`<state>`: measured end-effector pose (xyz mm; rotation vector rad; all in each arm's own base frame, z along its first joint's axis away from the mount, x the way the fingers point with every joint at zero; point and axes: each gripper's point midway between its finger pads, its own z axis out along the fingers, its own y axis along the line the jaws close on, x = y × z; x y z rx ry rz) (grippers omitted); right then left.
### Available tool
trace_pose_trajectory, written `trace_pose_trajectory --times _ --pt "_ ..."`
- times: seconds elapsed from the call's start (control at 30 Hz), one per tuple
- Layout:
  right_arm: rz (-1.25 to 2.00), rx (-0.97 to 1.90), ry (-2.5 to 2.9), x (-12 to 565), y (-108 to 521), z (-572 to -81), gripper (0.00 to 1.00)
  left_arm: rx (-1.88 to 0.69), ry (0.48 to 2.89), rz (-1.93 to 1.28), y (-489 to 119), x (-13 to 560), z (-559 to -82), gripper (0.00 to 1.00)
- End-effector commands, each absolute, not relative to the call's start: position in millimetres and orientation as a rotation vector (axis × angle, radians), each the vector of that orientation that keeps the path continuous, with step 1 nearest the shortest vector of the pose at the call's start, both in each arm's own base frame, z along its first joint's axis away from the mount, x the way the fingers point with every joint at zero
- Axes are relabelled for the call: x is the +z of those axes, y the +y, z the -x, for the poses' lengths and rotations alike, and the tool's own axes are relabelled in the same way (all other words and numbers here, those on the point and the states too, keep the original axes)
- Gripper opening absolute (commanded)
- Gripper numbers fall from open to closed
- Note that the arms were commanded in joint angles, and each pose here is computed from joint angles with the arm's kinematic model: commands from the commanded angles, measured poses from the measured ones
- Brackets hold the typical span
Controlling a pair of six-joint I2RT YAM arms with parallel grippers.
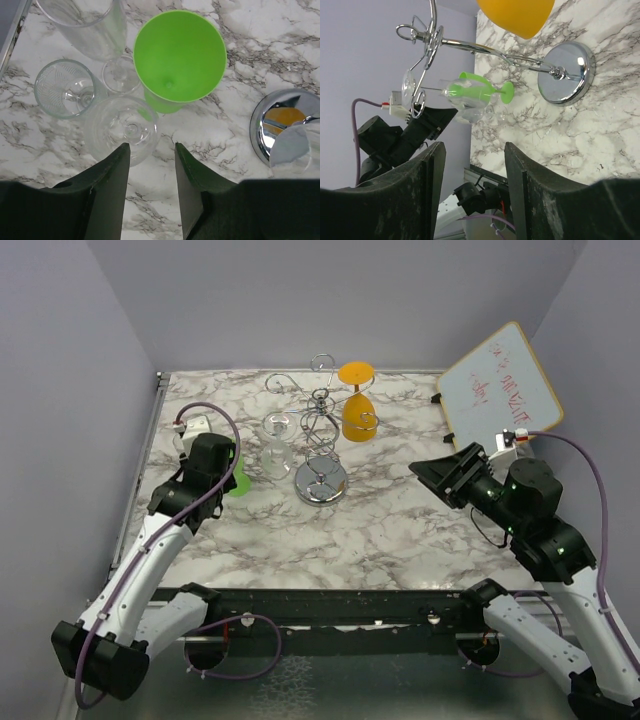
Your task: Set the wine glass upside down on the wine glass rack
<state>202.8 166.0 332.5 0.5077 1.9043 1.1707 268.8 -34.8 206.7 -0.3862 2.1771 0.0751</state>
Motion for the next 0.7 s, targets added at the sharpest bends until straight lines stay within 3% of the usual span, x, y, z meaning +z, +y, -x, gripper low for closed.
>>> trace_pose_trajectory --times 0.0,0.17,0.43,0.67 --pt "-0.529 1.162 1.951 319.6 167.0 -200.5 0.55 0.148 2.18 0.404 -26.0 184.4 -277.4 0.41" --pt "-0.531 1.163 1.984 313.6 170.5 -201.7 0.5 0.135 2.22 0.415 -26.7 161.0 -278.5 0.36" --pt "-0.529 1.192 1.986 315.9 173.7 -199.7 0.48 0.035 2.236 0.334 -37.8 177.1 -269.3 0.05" --pt "-0.531 1.207 1.975 318.5 173.4 -197.3 0.48 -0.082 2.231 0.279 -50.8 207.8 -257.7 0.0"
